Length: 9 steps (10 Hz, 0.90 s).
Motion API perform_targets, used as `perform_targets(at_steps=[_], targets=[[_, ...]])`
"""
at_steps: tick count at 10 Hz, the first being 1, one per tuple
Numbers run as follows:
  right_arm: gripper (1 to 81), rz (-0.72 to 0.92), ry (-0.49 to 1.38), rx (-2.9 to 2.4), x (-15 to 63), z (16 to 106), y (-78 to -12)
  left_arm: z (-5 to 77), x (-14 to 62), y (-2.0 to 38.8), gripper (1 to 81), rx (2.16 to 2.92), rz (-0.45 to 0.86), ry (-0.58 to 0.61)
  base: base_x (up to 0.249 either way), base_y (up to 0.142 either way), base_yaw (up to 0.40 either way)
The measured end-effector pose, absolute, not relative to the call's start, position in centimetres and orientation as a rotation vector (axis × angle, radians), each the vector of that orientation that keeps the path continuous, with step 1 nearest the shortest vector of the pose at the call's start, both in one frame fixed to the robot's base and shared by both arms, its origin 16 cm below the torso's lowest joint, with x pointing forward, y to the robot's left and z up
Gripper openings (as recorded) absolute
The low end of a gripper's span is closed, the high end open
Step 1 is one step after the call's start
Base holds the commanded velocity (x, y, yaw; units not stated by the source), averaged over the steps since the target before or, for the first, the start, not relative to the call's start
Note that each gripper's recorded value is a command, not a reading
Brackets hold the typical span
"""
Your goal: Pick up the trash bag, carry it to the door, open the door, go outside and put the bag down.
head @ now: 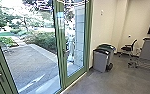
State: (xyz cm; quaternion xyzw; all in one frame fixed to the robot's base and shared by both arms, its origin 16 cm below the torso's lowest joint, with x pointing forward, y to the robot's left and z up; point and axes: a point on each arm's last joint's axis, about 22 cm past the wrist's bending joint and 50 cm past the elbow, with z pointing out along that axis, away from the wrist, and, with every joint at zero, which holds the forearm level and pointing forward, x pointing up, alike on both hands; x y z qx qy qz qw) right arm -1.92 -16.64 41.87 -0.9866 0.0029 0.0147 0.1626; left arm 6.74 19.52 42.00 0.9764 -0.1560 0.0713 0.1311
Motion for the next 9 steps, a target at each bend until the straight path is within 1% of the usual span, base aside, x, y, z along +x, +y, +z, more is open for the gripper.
perform_targets(at_steps=[8, 9], targets=[[81.1, 0.044, 0.002, -2.818, -2.27, 41.84, -16.72, 42.04, 6.99, 19.33, 1.0, 2.833, 0.211, -0.454, 0.174, 0.000, 0.000], [81.1, 0.044, 0.002, -2.818, -2.27, 41.84, -16.72, 42.06, 7.15, 19.31, 1.0, 2.833, 0.214, -0.454, 0.174, -0.074, 0.000]])
